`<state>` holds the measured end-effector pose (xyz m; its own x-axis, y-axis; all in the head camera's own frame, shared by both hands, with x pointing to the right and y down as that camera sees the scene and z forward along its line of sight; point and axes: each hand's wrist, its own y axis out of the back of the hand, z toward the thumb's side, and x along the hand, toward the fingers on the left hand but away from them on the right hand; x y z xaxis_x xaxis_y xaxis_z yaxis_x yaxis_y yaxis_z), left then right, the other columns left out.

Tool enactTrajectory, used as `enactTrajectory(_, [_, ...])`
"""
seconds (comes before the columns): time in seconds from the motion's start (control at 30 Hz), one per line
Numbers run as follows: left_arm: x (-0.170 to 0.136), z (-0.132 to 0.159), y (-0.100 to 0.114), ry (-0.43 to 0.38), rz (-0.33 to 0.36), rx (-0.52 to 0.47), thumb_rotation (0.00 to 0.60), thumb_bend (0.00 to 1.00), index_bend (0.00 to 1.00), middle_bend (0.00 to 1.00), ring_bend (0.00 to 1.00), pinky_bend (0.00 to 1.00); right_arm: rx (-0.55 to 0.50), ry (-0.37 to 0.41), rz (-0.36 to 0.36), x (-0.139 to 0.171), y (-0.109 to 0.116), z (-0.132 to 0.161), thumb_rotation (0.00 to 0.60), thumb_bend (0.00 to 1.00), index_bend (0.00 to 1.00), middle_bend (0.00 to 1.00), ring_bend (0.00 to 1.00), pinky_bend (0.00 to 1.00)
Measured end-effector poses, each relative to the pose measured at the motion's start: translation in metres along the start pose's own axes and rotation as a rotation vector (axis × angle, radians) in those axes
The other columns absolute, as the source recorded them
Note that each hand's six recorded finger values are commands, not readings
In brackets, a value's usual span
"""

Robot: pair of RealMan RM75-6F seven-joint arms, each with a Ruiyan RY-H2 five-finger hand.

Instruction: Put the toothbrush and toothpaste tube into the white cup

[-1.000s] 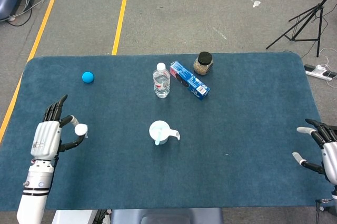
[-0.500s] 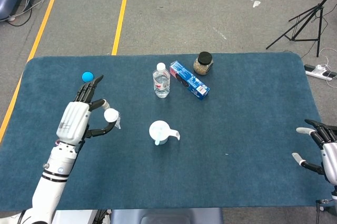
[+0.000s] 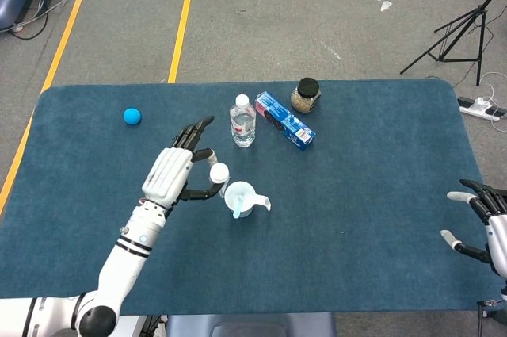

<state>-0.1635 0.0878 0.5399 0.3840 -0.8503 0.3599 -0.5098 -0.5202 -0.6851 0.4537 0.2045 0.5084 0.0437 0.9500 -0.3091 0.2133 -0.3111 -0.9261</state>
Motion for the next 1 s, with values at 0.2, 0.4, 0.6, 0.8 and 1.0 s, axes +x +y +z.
enactTrajectory(0.2, [0.01,0.0,-0.019,0.012,-0.026,0.004,0.6,0.46,0.63,0.03,0.01,0.05,-0.015,0.0,-0.003,0.0,0.003,-0.002,0.6,0.11,0.35,0.23,0.19,0.45])
enactTrajectory(0.4, [0.016,0.003,-0.036,0.008,-0.055,0.004,0.6,0.46,0.63,0.03,0.01,0.05,-0.022,-0.001,-0.003,0.001,0.004,-0.003,0.6,0.11,0.35,0.23,0.19,0.45])
enactTrajectory(0.6, [0.02,0.008,-0.049,0.0,-0.078,0.006,0.6,0.46,0.63,0.03,0.01,0.05,-0.031,-0.001,-0.003,0.001,0.006,-0.004,0.6,0.11,0.35,0.23,0.19,0.45])
enactTrajectory(0.8, [0.024,0.009,-0.059,0.002,-0.095,0.009,0.6,0.46,0.63,0.03,0.01,0.05,-0.042,-0.001,-0.006,0.002,0.008,-0.005,0.6,0.11,0.35,0.23,0.19,0.45])
enactTrajectory(1.0, [0.029,0.01,-0.069,0.002,-0.11,0.016,0.6,0.46,0.63,0.03,0.01,0.05,-0.046,-0.002,-0.008,0.002,0.009,-0.006,0.6,0.11,0.35,0.23,0.19,0.45])
